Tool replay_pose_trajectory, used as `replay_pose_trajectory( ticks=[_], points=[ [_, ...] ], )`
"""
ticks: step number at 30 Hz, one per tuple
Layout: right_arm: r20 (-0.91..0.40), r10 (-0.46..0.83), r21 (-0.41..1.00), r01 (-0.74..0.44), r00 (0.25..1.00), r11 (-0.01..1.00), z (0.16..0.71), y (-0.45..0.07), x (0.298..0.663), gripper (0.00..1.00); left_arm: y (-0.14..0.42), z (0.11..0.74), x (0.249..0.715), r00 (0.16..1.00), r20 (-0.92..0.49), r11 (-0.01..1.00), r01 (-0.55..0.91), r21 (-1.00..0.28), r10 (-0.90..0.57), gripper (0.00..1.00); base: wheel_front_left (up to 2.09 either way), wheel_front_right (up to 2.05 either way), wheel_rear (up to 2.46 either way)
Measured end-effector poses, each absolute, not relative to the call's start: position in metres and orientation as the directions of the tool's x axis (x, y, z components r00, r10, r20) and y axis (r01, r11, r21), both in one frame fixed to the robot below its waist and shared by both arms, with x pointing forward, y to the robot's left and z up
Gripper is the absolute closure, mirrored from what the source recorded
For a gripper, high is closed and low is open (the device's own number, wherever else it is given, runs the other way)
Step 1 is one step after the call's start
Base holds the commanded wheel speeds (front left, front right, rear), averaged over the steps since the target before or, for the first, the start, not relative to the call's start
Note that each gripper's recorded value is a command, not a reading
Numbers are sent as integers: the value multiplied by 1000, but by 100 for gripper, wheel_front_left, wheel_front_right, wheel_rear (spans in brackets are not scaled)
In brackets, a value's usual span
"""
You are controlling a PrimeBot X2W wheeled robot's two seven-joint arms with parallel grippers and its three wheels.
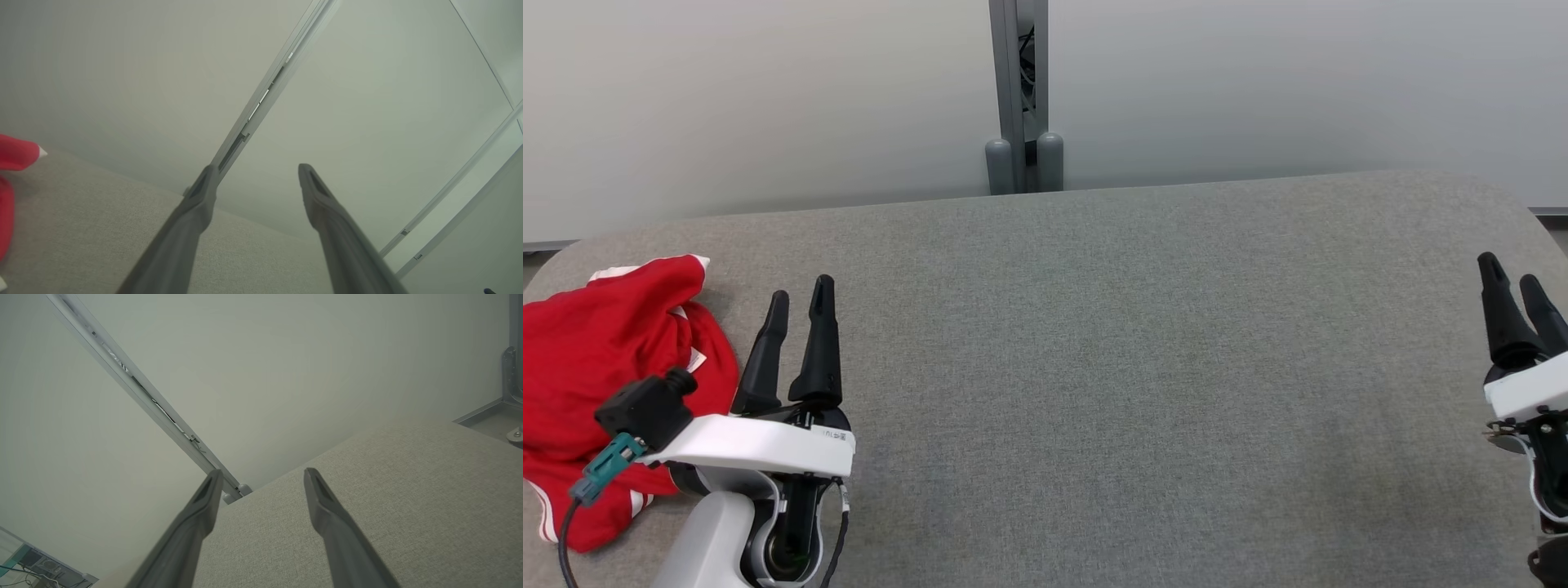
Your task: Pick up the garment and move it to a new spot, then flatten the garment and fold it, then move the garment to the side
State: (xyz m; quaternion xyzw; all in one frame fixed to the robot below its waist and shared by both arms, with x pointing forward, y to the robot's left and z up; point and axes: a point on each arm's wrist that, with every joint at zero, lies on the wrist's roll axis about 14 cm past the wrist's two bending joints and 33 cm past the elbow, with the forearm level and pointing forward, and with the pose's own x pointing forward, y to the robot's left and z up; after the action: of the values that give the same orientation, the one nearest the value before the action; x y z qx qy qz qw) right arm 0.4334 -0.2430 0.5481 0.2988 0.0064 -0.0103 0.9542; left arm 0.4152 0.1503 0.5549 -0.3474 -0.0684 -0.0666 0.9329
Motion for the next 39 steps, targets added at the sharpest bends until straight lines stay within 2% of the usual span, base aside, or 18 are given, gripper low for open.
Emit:
replay_pose_trajectory(
  ticks=[9, 23, 39],
  points=[
    [11, -2, 447, -3, 1000, 894, 551, -228, 434, 0, 156, 556, 416, 982, 168, 842, 158, -517, -80, 0, 0, 0, 0],
    [44, 51, 283, -62, 998, 957, 551, -200, 433, 0, 166, 552, 416, 986, 148, 918, 125, -375, -74, 0, 0, 0, 0],
    [67, 74, 199, -86, 995, 976, 542, -183, 426, 0, 175, 540, 411, 992, 116, 958, 88, -273, -58, 0, 0, 0, 0]
  ],
)
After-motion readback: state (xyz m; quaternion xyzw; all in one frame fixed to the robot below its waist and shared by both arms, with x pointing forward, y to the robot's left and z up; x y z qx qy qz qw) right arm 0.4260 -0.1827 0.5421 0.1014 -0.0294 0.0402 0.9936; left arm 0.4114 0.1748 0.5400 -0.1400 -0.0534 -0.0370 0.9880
